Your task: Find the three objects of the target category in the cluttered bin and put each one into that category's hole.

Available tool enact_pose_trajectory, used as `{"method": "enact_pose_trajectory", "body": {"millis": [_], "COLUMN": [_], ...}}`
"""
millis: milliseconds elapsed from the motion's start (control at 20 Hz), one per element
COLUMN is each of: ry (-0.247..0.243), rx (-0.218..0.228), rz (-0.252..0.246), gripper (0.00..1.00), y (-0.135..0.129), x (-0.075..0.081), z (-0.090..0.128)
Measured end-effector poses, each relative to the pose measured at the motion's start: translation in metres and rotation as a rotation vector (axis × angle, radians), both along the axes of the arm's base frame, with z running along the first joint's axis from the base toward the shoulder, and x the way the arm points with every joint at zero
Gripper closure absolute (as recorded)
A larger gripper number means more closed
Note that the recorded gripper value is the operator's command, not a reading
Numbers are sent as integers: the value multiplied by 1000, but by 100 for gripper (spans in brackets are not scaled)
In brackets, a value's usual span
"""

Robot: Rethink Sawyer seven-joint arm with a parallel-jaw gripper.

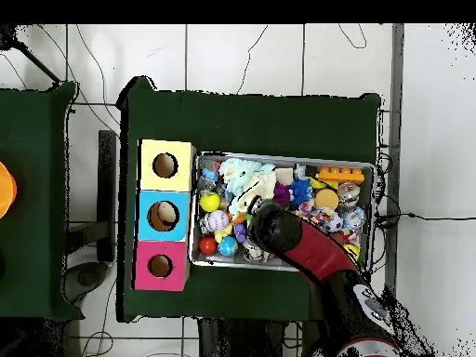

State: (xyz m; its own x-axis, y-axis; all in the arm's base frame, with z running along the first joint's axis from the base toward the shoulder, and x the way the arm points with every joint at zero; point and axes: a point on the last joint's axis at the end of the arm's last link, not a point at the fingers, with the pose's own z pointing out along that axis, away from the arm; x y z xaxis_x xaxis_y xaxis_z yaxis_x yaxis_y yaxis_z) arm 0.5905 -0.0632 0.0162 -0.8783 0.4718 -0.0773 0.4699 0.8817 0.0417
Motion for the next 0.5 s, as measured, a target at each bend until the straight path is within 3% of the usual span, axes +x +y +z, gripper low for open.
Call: {"method": "enact_pose_trajectory", "body": {"millis": [500], "ry": [-25], "rx": [-27], "rz": [17], "gripper": [0], "y": [1], "x": [12], "z": [8]}}
